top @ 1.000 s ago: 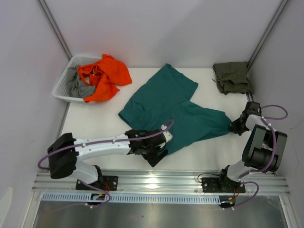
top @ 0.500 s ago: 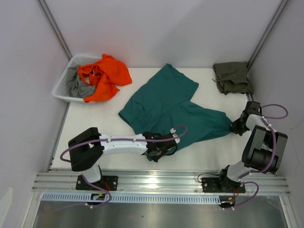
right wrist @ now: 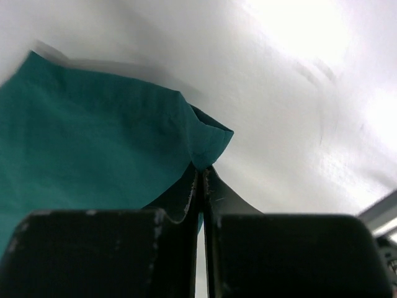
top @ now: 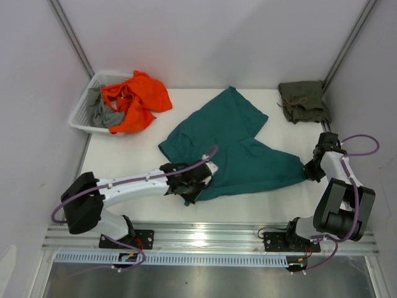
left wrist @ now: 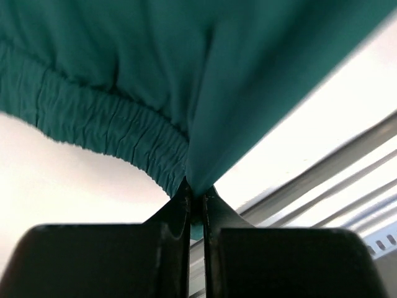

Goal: Fold and stack the shorts
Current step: Flatten the shorts out

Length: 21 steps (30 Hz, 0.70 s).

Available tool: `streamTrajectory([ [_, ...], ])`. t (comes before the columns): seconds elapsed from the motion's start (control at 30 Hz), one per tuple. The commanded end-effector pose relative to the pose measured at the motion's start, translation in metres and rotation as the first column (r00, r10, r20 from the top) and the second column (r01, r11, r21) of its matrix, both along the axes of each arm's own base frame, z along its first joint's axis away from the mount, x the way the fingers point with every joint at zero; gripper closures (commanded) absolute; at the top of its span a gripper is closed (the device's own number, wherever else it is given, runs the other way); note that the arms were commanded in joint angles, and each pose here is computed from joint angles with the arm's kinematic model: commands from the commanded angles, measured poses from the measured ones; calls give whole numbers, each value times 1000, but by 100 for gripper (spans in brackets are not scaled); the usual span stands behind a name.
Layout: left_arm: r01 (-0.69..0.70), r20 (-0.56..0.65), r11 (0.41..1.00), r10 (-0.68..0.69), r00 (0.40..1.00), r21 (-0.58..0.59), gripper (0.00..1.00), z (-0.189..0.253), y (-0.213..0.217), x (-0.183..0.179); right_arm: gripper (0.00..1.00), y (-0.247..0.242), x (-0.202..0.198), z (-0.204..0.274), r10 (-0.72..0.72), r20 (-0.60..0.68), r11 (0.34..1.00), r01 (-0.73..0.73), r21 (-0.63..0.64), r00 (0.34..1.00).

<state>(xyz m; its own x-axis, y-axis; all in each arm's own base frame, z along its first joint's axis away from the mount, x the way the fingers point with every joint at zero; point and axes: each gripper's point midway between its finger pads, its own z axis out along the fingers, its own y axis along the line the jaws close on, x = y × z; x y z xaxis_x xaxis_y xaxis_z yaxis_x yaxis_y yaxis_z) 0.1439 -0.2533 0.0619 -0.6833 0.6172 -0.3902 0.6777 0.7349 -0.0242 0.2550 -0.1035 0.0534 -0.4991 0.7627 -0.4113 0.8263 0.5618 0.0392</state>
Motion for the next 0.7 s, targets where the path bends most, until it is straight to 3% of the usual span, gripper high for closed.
streamTrajectory([
  [0.0, -115, -86, 989, 123, 989, 94, 99, -11, 50, -10, 100, 11, -23, -4, 10, -58, 1000, -11, -21, 998],
  [0.1, -194, -57, 972, 203, 977, 132, 99, -6, 64, 7, 100, 36, -21, 2, 100, -43, 995, -101, -11, 994],
  [0.2, -264, -52, 946, 277, 959, 186, 99, -5, 77, 21, 98, 70, -5, 23, 201, 50, 978, -203, 39, 978],
  [0.3, -307, -54, 935, 321, 946, 175, 99, -2, 80, 35, 99, 100, -9, 34, 277, 89, 955, -284, 79, 957],
  [0.47, -345, -59, 923, 359, 932, 172, 99, -3, 90, 33, 100, 136, -57, 15, 331, -37, 932, -321, 167, 943],
  [0.67, -254, -100, 967, 251, 963, -21, 97, 18, 70, 17, 100, 139, -96, 10, 299, -129, 949, -280, 147, 946],
])
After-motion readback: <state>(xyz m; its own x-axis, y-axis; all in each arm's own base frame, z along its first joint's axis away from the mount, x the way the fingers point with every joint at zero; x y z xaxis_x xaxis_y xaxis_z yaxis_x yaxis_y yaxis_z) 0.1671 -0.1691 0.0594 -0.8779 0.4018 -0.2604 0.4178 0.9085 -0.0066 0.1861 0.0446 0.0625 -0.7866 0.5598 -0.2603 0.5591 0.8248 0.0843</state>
